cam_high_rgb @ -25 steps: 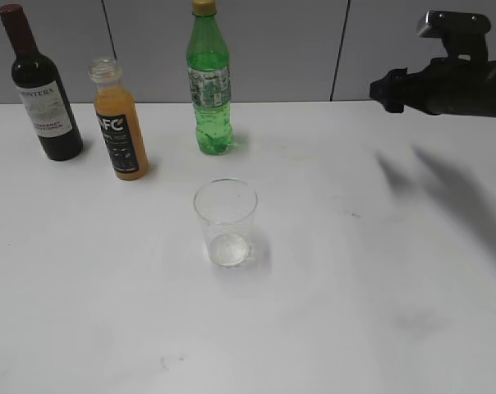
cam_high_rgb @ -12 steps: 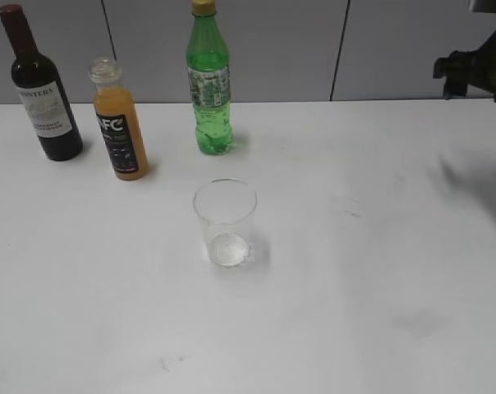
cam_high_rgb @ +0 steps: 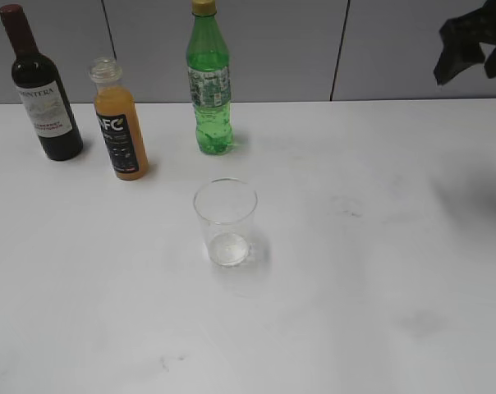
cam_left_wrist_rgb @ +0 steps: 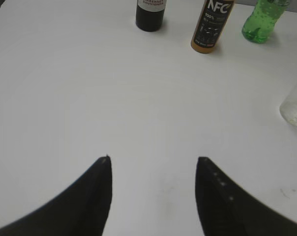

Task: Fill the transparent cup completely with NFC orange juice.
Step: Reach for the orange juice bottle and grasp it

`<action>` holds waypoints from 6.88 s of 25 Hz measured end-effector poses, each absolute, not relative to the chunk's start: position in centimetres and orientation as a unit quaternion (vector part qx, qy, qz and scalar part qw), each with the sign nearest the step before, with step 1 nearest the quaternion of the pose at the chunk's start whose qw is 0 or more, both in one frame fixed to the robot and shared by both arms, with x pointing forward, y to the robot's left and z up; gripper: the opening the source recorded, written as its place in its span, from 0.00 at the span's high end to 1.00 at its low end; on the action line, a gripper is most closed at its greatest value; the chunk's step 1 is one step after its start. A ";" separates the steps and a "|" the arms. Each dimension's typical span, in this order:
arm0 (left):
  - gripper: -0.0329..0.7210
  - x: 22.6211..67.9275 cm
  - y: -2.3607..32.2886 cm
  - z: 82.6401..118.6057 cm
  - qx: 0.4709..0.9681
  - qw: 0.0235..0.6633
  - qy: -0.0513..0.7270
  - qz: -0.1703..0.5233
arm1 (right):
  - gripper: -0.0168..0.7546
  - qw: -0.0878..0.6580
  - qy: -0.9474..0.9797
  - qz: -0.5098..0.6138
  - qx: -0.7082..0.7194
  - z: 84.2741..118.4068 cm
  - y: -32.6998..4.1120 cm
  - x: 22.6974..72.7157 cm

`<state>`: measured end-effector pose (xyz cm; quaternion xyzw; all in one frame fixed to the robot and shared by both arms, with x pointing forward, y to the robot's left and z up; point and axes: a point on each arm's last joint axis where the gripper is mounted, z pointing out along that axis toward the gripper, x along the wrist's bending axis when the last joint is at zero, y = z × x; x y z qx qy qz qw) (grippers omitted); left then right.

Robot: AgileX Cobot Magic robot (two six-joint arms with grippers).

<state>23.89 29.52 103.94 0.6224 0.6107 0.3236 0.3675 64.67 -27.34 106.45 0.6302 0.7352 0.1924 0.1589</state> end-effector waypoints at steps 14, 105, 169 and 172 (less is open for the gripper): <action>0.40 23.9 29.5 103.9 0.622 0.367 0.611 0.324 | 0.22 0.210 0.720 0.249 0.613 116.2 -27.7 55.2; 0.40 23.9 29.5 103.9 0.622 0.367 0.611 0.324 | 0.22 0.340 0.638 0.426 0.545 104.0 -29.0 24.6; 0.17 38.1 29.6 103.7 0.554 0.456 0.543 0.437 | 0.22 0.339 0.637 0.427 0.545 104.0 -29.0 24.6; 0.17 39.2 29.2 103.2 0.561 0.457 0.538 0.433 | 0.22 0.339 0.637 0.427 0.545 104.0 -29.0 24.6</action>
